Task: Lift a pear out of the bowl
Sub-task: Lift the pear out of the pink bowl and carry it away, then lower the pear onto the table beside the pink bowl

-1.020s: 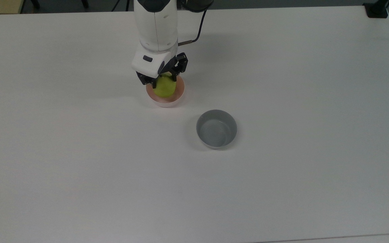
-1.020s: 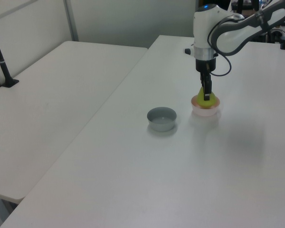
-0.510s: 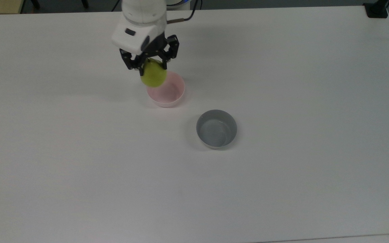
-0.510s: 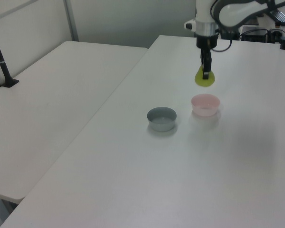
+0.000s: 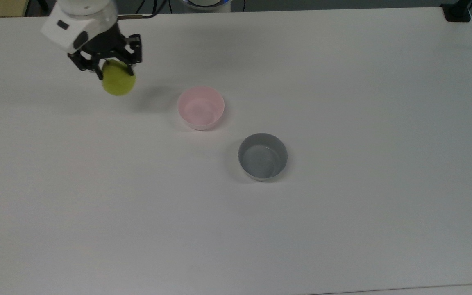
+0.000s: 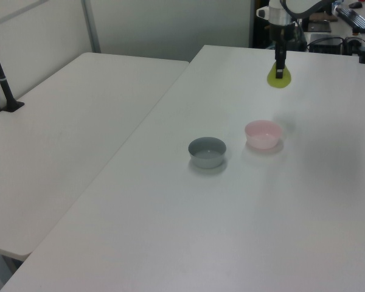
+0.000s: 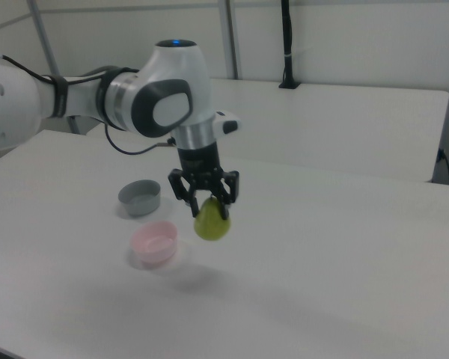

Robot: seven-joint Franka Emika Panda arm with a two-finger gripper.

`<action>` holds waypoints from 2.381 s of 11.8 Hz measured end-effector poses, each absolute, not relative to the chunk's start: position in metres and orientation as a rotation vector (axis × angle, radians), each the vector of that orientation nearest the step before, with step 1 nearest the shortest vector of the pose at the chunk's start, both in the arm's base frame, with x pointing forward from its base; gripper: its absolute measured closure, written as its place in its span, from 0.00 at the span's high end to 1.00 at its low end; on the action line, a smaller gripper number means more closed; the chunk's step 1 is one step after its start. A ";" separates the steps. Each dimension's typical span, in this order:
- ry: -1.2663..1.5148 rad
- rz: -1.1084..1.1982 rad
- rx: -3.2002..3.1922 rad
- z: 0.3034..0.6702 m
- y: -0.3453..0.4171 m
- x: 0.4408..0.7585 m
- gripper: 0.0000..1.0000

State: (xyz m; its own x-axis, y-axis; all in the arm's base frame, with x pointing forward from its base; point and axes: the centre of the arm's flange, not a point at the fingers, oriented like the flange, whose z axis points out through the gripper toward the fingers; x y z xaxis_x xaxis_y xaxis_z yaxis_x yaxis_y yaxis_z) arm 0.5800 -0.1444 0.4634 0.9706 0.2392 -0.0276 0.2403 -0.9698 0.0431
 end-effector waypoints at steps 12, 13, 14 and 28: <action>0.303 -0.090 3.042 0.348 -0.232 0.592 0.65; 0.303 -0.089 3.042 0.347 -0.232 0.592 0.65; 0.303 -0.089 3.042 0.347 -0.232 0.593 0.66; 0.056 0.025 3.025 0.572 -0.150 0.568 1.00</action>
